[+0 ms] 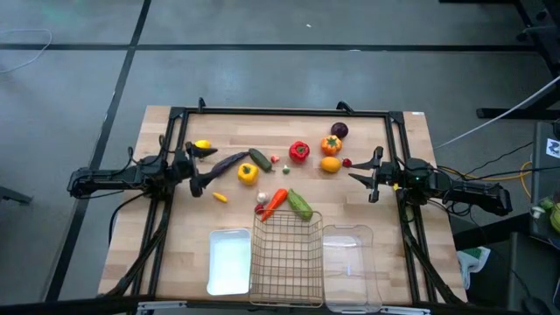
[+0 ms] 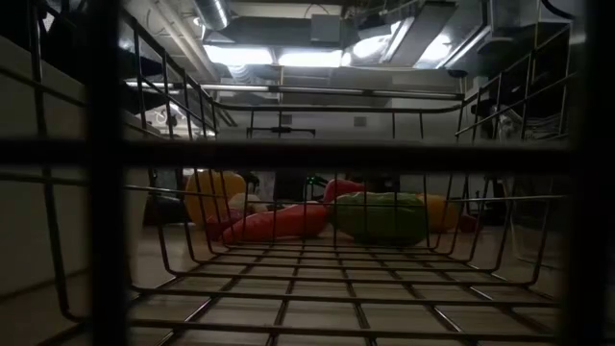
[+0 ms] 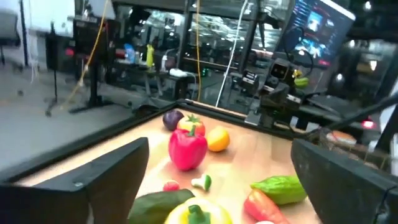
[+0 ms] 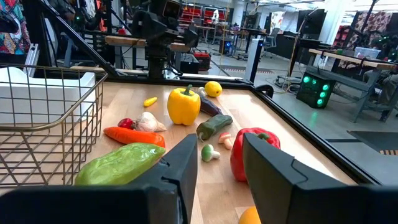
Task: Sort produce into baskets
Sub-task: Put the yellow bell pepper into the wire basket
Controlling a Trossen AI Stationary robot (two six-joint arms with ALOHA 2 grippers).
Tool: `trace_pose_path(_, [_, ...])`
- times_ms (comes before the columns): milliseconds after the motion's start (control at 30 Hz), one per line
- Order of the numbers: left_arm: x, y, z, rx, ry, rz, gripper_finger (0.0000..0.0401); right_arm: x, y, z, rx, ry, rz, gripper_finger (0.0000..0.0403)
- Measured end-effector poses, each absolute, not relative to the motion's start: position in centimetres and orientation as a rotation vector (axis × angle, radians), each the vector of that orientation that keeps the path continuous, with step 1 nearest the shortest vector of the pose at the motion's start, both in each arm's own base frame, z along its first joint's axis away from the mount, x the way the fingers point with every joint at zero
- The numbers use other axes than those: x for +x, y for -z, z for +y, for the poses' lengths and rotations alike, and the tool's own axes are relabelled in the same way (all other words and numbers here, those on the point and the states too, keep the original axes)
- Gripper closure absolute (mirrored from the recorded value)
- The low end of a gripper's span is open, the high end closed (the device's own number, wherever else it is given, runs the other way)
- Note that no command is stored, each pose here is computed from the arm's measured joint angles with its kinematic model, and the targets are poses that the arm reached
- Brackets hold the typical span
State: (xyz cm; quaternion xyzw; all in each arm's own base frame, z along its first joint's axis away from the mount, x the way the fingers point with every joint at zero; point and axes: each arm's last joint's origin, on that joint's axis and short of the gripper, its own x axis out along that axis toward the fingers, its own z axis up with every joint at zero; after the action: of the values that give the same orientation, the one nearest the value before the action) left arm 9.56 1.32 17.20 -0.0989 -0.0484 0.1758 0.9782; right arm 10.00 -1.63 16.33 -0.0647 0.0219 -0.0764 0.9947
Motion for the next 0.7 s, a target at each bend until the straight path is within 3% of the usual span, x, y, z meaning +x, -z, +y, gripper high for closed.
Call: trace_pose_path(700, [9.53, -17.19, 1.41, -0.439, -0.374, -0.147, 0.0022, 10.00, -16.34, -1.63, -0.129, 0.153, 0.044, 0.0276])
